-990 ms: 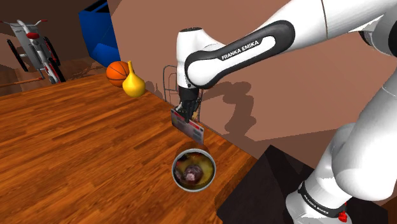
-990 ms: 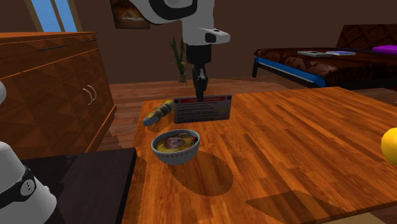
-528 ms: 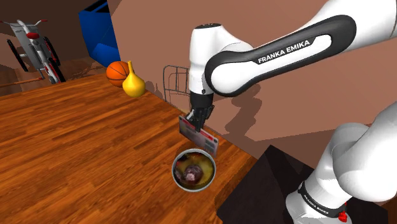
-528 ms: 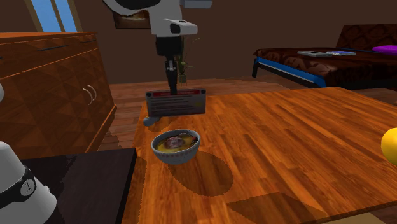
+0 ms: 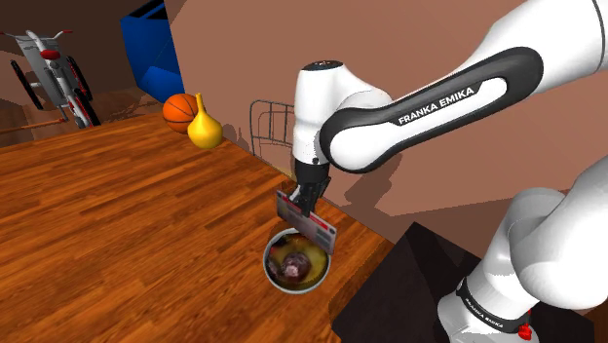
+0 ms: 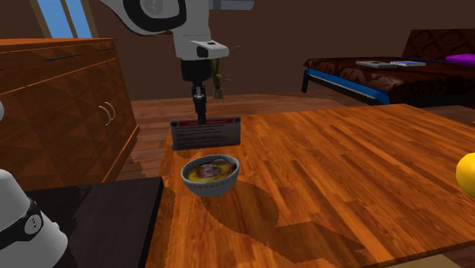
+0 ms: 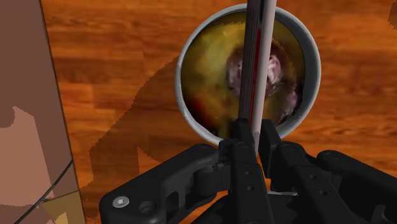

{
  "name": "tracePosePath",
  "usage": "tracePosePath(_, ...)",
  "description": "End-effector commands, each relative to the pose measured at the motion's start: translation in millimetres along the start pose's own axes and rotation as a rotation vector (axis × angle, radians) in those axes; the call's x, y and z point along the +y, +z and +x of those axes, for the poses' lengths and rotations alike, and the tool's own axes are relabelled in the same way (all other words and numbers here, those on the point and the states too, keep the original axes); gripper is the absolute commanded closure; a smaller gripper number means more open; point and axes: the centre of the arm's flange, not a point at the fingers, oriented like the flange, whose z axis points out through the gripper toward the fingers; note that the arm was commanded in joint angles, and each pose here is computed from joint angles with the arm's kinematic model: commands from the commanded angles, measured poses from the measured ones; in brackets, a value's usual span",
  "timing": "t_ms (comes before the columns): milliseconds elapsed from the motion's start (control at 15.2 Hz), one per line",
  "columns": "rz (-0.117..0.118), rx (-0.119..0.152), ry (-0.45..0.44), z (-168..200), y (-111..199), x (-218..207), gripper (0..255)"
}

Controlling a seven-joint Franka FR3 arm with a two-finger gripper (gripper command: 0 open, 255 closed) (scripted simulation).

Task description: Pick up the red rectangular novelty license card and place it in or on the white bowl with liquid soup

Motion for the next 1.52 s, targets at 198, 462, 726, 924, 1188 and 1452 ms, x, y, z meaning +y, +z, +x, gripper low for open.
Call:
tracePosePath(198, 0.0, 0.001, 0.0, -0.6, 26.2, 0.6, 255)
tracePosePath(462, 0.0, 0.001, 0.0, -1.0, 47.3, 0.4, 255)
tracePosePath(726, 0.0, 0.001, 0.0, -1.5, 68.4, 0.2, 255)
tracePosePath(924, 0.0, 0.001, 0.0, -1.8, 84.2, 0.0, 255)
tracePosePath(1188, 0.0, 0.001, 0.0, -1.8, 85.5, 0.0, 255)
tracePosePath(1452, 0.0, 0.001, 0.0, -1.8, 85.5, 0.0, 255)
